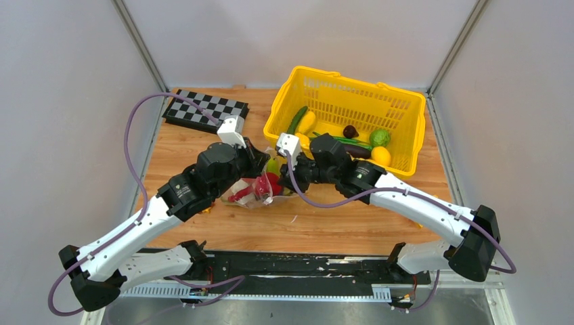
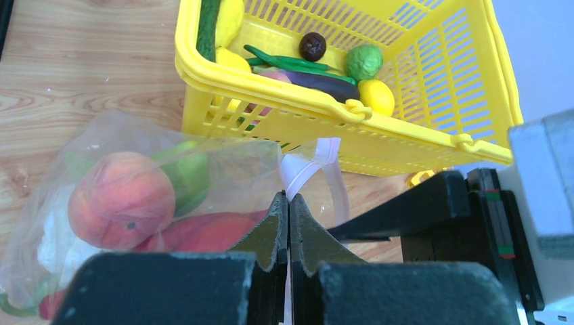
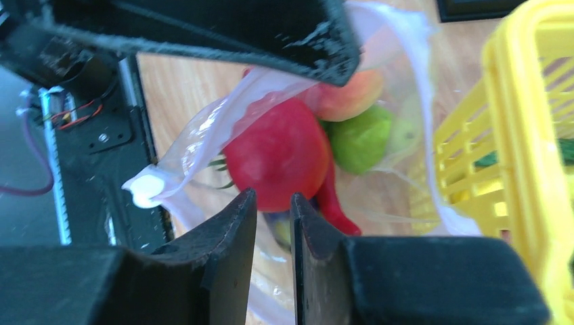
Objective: Place the food in the zip-top bag and seal the zipper
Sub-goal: Place the fake fruit in the zipper food storage bag.
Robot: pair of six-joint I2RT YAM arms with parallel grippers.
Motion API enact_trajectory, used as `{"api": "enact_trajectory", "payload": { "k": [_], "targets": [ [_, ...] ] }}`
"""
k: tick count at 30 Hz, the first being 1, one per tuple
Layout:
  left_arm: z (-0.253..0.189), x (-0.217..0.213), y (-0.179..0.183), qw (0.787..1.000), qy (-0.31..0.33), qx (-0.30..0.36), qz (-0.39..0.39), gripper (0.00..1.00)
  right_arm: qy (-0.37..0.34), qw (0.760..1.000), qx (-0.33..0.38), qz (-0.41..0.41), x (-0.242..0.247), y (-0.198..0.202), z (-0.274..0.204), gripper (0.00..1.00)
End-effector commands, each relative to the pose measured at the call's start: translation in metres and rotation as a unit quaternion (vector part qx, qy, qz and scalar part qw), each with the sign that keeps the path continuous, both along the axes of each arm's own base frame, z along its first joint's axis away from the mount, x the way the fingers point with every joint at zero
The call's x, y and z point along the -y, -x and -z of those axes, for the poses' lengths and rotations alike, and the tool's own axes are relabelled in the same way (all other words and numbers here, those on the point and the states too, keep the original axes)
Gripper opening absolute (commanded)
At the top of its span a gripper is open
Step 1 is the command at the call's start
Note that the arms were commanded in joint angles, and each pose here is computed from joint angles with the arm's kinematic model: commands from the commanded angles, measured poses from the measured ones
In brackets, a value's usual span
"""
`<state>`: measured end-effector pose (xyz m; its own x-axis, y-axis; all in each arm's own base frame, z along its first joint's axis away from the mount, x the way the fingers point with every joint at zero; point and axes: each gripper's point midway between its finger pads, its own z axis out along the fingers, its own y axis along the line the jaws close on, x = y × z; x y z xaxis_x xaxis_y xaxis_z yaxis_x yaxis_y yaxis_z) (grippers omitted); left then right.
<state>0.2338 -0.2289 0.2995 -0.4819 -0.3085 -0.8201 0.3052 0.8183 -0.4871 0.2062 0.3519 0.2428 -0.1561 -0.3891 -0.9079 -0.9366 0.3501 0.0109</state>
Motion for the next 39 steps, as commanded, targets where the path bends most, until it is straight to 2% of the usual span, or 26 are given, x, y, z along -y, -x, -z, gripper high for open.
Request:
{"api": "enact_trajectory", "payload": {
  "k": [1,4,11,19,25,32,39],
  "targets": [
    [-0.022,-0.002,-0.005,0.999,0.029,0.022,-0.014,0.00,-0.009,0.997,-0.019,-0.080,-0.001,0.032,-0.006,0.25],
    [-0.021,0.002,-0.005,0.999,0.030,0.020,-0.009,0.00,-0.004,0.996,-0.032,-0.082,-0.002,0.033,0.002,0.25],
    [-0.022,0.004,-0.004,0.999,0.035,0.019,-0.004,0.00,-0.008,0.999,-0.027,-0.031,-0.016,0.006,0.018,0.24],
    [-0.023,0.002,-0.002,0.999,0.039,0.018,-0.006,0.00,-0.048,0.999,-0.023,0.002,-0.039,-0.020,0.014,0.25],
    [-0.021,0.001,-0.002,0.999,0.040,0.019,-0.007,0.00,-0.073,0.997,-0.036,0.002,-0.044,-0.020,0.011,0.28],
    [-0.021,-0.005,-0.002,0.999,0.037,0.022,-0.017,0.00,-0.080,0.996,-0.014,0.027,-0.016,-0.023,-0.012,0.32],
    [-0.019,-0.007,-0.004,0.999,0.031,0.023,-0.024,0.00,-0.106,0.994,0.033,0.018,0.017,0.000,-0.059,0.40]
  ]
}}
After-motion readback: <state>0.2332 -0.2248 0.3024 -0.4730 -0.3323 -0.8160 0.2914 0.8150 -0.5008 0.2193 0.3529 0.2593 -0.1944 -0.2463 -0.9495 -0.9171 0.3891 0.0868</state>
